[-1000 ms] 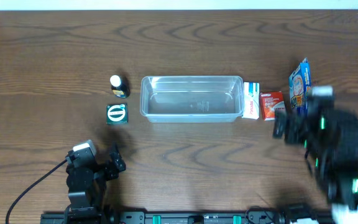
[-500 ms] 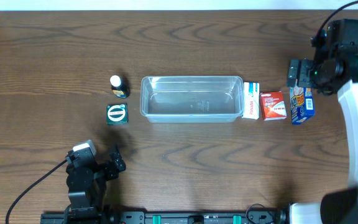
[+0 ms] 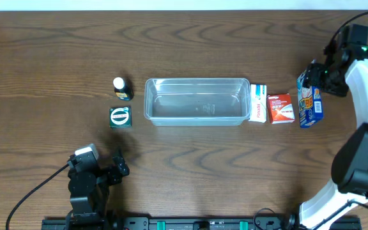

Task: Pack container
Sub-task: 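Reach the right gripper to the blue Kool Fever box and grasp it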

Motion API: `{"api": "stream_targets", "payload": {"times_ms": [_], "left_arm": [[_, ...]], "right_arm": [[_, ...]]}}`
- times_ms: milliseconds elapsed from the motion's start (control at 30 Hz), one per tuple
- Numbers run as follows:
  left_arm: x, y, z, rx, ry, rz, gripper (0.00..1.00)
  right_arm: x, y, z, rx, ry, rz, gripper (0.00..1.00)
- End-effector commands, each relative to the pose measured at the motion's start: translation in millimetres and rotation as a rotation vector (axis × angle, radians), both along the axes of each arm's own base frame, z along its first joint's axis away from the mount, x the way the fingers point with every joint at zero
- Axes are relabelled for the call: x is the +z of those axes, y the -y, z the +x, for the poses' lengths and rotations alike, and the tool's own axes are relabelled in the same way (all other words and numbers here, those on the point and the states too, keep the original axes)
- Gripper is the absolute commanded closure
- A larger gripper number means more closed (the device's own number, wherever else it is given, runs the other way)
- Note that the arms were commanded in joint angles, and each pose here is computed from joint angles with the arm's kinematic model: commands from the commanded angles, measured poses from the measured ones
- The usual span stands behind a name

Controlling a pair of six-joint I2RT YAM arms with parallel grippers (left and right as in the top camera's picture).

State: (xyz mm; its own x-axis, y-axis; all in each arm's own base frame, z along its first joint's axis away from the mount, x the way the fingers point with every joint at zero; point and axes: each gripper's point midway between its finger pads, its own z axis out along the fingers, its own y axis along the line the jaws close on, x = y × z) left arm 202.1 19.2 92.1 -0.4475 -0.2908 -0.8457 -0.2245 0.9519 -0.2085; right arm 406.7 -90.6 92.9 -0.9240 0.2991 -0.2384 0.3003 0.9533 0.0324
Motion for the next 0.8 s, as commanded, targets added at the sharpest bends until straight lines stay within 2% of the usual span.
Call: {"api": "stream_targets", "payload": {"times_ms": [0, 67, 167, 400, 500, 600, 767], "left_arm": [[-4.3, 2.2, 0.1, -0.012, -0.006, -0.002, 0.02], [-4.3, 2.2, 0.1, -0.012, -0.006, -0.002, 0.02], [-4.2, 2.2, 0.1, -0.012, -0.006, -0.002, 0.02], [-4.3, 2.2, 0.1, -0.012, -0.006, -0.002, 0.02], [-4.3, 2.2, 0.1, -0.012, -0.006, -0.002, 0.02], [-4.3, 2.2, 0.1, -0.012, -0.006, -0.002, 0.02], [-4.2, 2.2, 0.1, -0.012, -0.006, -0.002, 0.02]], "right_arm": [[-6.9, -5.6, 6.8, 0.006, -0.003, 0.028, 0.39], [-8.6, -4.1, 7.9, 0.005, -0.003, 0.022, 0.52], [-5.9, -2.9, 11.3, 0.004, 0.014, 0.016, 0.56], [-6.8, -3.7, 7.7, 0.005, -0.002, 0.012, 0.86], [-5.8, -1.8, 4.8, 0.001, -0.013, 0.0, 0.94], [4.9, -2.5, 3.5, 0.002, -0.001, -0.002, 0.96], [55.0, -11.5, 0.2, 0.021, 0.073, -0.017, 0.97]]}}
